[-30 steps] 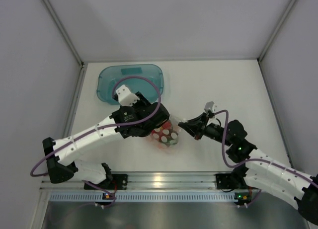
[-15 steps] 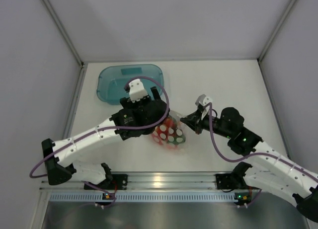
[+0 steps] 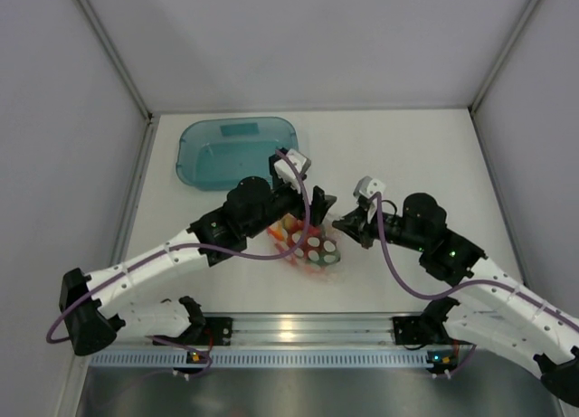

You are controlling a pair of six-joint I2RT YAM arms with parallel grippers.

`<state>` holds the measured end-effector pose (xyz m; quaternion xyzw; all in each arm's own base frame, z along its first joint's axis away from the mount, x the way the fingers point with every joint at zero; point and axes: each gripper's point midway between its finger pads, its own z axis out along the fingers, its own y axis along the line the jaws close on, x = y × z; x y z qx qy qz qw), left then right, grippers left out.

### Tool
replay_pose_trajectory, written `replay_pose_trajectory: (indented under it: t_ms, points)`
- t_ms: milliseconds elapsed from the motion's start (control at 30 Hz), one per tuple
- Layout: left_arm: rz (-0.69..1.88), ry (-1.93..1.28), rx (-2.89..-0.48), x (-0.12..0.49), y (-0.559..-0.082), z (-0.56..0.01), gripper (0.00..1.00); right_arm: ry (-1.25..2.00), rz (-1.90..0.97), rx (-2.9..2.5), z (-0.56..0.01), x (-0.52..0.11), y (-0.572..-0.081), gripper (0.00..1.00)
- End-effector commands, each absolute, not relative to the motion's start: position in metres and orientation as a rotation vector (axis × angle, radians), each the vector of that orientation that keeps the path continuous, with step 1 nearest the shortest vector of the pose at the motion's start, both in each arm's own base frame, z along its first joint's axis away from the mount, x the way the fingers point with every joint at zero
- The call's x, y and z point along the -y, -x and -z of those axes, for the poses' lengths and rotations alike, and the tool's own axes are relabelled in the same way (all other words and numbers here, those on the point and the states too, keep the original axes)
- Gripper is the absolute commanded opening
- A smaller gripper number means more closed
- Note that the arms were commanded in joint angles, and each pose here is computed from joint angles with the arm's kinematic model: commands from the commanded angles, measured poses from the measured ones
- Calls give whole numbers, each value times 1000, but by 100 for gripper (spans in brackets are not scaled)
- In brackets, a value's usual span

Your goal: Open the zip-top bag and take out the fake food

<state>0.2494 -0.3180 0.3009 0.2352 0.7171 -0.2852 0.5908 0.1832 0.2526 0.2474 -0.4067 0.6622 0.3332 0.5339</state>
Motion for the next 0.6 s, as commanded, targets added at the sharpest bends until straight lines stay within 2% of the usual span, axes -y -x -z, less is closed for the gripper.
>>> replay_pose_trajectory:
  t_ms: [0,133,267,500,567]
  points:
    - [853,-861,-1346,346,-213,-348,98,1015,-846,-1450,-282,-259,-169,0]
    - [1018,-1142,-1170,359,-165,-349,98,1039,-873,-1420,-287,-260,-161,0]
    - [1084,-1338,-1125,361,-146,-338,96,1080,-911,-1396,-287,-262,-152,0]
    - [1227,-1477,-1103,350,-145,-328,88,1101,-927,-1368,-289,-262,-147,0]
    - [1252,-1486,-1102,350,-148,-328,82,1103,-926,-1370,-289,-263,-147,0]
